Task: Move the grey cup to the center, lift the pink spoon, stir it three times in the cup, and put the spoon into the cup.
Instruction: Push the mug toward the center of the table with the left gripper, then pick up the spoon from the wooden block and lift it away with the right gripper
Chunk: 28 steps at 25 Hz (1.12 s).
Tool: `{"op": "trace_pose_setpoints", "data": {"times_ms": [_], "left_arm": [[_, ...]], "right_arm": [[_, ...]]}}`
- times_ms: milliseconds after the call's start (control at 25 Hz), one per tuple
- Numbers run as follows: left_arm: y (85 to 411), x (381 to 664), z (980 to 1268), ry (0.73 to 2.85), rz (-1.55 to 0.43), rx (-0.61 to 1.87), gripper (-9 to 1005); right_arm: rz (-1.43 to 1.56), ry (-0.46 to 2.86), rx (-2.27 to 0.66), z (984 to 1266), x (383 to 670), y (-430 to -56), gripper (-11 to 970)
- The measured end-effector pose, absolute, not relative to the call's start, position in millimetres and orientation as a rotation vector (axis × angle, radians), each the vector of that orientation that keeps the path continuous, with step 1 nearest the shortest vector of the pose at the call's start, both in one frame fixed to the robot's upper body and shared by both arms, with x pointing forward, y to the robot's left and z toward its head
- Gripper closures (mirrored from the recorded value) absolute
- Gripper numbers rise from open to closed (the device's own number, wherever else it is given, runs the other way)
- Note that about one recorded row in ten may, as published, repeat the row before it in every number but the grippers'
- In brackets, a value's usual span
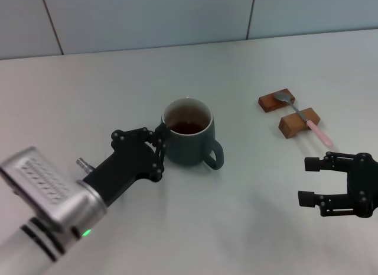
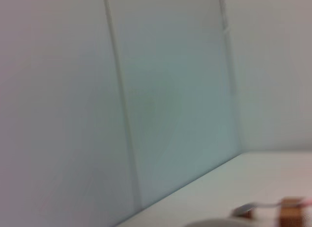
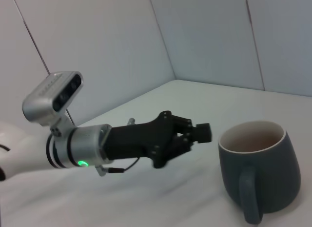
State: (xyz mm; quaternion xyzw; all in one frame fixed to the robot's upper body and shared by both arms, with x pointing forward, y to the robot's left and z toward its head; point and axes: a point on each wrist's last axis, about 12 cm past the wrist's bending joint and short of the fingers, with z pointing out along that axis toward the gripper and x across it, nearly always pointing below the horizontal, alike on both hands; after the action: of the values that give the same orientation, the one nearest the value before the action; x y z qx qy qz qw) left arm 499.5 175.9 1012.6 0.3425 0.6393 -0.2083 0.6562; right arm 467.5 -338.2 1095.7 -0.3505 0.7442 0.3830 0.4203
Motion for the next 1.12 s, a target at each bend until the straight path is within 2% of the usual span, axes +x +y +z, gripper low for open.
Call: {"op": "trace_pose_setpoints", "data": {"times_ms": [80,160,360,440,640,880,960,1120], "left_arm": [[181.5,500.3,1014.1,1.449,-0.537,0.776,977],[202.9,505.5,1024.4,1.439,-0.738,0.819,976],[224.7,510.8,1039.5,1.411,-0.843,0.886,822],[227.2,511.3,1041.4,1.405,-0.846,0.892,760],[237.9,520.8,1047.9,1.44,-0.847,0.909,500],[239.7,524.5,1049.3,1.447,-0.831,0.917,367],[241.6,526.2,1049.8,1.452,-0.817,0.922,323],[245.8,530.4,1050.5,1.478,-0.794,0.952,223]], "right_arm": [[0.958,1.866,-0.877,1095.5,467.7,-338.3,126],[0.957,1.866,-0.876,1095.5,467.7,-338.4,126],[0.953,1.865,-0.869,1094.8,467.5,-339.3,126],[0.956,1.865,-0.863,1094.0,467.3,-339.3,126],[0.953,1.881,-0.804,1086.5,468.1,-340.5,126],[0.957,1.851,-0.557,1074.6,462.8,-351.4,126],[0.967,1.753,-0.312,1069.7,450.0,-365.5,126],[0.951,1.666,-0.09,1062.1,434.9,-377.5,127]]}}
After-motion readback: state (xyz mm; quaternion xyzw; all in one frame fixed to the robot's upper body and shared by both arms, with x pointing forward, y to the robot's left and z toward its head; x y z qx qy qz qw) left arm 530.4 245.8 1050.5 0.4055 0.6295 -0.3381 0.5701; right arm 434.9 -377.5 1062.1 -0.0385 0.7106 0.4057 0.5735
